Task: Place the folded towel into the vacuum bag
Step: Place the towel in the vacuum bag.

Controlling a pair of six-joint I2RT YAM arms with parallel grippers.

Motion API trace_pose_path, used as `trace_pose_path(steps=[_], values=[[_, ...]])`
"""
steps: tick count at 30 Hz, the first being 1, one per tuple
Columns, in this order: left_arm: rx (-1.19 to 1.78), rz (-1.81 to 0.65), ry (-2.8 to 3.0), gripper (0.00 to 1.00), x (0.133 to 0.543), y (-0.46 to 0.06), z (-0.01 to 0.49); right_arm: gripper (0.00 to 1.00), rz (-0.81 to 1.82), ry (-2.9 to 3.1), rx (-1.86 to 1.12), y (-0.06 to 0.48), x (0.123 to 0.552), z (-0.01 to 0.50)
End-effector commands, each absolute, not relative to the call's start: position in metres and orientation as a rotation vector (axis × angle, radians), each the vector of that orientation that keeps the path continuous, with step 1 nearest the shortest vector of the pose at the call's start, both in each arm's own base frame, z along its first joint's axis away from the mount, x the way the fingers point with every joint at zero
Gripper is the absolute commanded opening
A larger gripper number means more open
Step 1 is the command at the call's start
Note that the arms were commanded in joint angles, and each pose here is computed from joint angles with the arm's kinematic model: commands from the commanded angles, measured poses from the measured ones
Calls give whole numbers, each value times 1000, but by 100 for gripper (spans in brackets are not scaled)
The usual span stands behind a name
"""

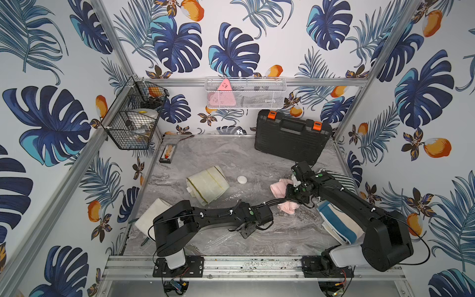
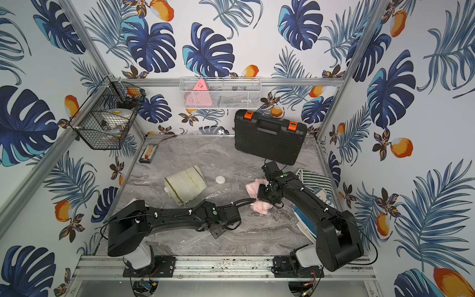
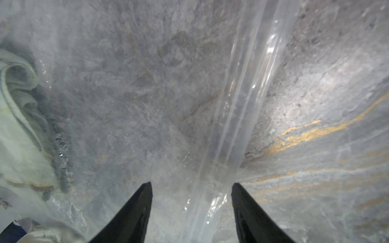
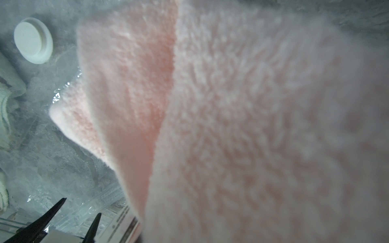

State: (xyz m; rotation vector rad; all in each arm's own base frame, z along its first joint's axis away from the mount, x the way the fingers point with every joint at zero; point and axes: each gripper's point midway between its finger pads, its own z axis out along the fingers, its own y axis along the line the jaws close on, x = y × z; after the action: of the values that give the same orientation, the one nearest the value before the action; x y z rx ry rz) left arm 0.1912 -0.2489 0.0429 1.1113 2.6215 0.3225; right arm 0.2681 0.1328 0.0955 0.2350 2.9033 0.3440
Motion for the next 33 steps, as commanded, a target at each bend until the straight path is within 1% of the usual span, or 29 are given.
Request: trace_pose_path(steps=[1, 2, 4, 6, 8, 11, 14, 20, 23, 24, 26, 27, 28, 31, 33], values=[[1174, 273, 2657, 73, 181, -251, 42, 3, 358, 2905, 221, 133, 265, 96], [1186, 216, 2689, 76, 174, -255, 39, 4, 359, 2907, 222, 133, 265, 95], [1198, 184, 2723, 82, 165, -257, 33, 4, 360, 2912, 219, 134, 265, 94], [1186, 238, 2735, 82, 166, -250, 26, 4, 362, 2910, 223, 134, 265, 95], [1144, 312, 2740, 81, 174, -240, 24, 4, 369, 2909, 224, 135, 265, 96], [1085, 347, 2727, 77, 186, -233, 27, 4, 370, 2912, 225, 135, 265, 95], [1062, 341, 2726, 73, 192, -231, 30, 4, 365, 2916, 224, 134, 264, 94], [1041, 335, 2709, 61, 201, -228, 38, 5, 362, 2915, 232, 133, 263, 94], [1029, 286, 2721, 60, 202, -229, 43, 5, 366, 2917, 234, 134, 262, 93], [1023, 260, 2725, 57, 202, -230, 44, 5, 366, 2920, 234, 134, 262, 92], [999, 238, 2731, 48, 204, -228, 44, 5, 368, 2921, 234, 134, 261, 92], [980, 222, 2733, 38, 206, -227, 43, 4, 385, 2922, 230, 135, 258, 94], [961, 203, 2731, 25, 209, -228, 42, 3, 412, 2919, 226, 137, 255, 94], [908, 111, 2702, 0, 214, -234, 49, 0, 588, 2910, 214, 153, 235, 96], [876, 53, 2660, 0, 218, -238, 64, 0, 680, 2908, 173, 169, 215, 97]])
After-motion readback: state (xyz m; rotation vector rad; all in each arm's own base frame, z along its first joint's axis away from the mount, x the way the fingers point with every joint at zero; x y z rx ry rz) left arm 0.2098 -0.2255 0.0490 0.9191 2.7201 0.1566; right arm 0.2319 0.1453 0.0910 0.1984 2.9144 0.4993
